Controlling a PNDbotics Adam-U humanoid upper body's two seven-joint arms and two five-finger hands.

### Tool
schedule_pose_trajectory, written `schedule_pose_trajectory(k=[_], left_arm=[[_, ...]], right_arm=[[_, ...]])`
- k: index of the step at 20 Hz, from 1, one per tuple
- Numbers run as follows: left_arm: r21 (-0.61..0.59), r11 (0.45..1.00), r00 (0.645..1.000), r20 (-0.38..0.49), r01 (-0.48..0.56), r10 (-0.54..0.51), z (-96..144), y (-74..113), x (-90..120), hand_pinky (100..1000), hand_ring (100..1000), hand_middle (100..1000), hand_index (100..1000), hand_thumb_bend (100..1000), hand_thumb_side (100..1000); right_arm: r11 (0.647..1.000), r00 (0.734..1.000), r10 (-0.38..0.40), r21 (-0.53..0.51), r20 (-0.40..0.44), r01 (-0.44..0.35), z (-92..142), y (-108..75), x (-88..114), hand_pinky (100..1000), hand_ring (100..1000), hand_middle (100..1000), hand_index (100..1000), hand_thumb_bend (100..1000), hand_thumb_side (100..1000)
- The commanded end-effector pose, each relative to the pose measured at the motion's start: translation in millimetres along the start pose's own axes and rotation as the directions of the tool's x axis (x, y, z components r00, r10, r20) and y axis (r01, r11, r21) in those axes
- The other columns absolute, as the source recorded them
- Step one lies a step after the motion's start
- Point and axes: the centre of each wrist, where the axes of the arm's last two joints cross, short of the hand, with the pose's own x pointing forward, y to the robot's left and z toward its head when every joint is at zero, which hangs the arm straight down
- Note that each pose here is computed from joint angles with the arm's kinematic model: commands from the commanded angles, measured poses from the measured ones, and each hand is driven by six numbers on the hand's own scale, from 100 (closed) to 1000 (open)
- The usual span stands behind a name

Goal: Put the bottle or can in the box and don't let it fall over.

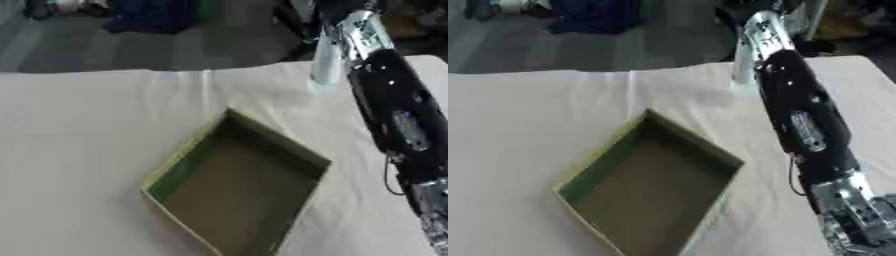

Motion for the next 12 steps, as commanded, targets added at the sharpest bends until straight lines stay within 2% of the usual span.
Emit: schedule_pose_trajectory(k=[1,2,3,6,12], left_arm=[[-0.013,1.0,0.999,0.039,0.018,-0.018,-6.5,4.9,9.1,1000,940,830,806,541,698],[-0.013,1.0,0.999,0.038,0.02,-0.02,-6.4,5.3,9.0,1000,940,830,806,546,701],[-0.014,1.0,0.999,0.037,0.022,-0.021,-6.2,5.6,8.8,1000,940,830,806,542,698],[-0.017,0.999,0.999,0.036,0.029,-0.029,-6.1,7.1,8.5,1000,939,829,806,543,696],[-0.018,0.999,0.998,0.027,0.05,-0.05,-4.8,12.0,6.3,1000,938,830,806,545,694]], right_arm=[[0.992,1.0,0.002,0.13,-0.005,-0.001,10.8,39.7,11.5,100,100,100,957,267,1000],[0.988,1.0,0.005,0.151,-0.015,-0.003,14.9,45.9,11.1,100,100,100,958,310,945],[0.985,1.0,0.007,0.172,-0.028,-0.002,19.1,51.6,9.8,100,100,100,958,254,994],[0.973,0.997,0.044,0.23,-0.059,-0.029,31.9,63.3,8.9,100,100,100,962,240,987],[0.945,0.982,0.133,0.316,-0.137,-0.084,60.8,65.9,1.5,100,100,100,969,198,981]])
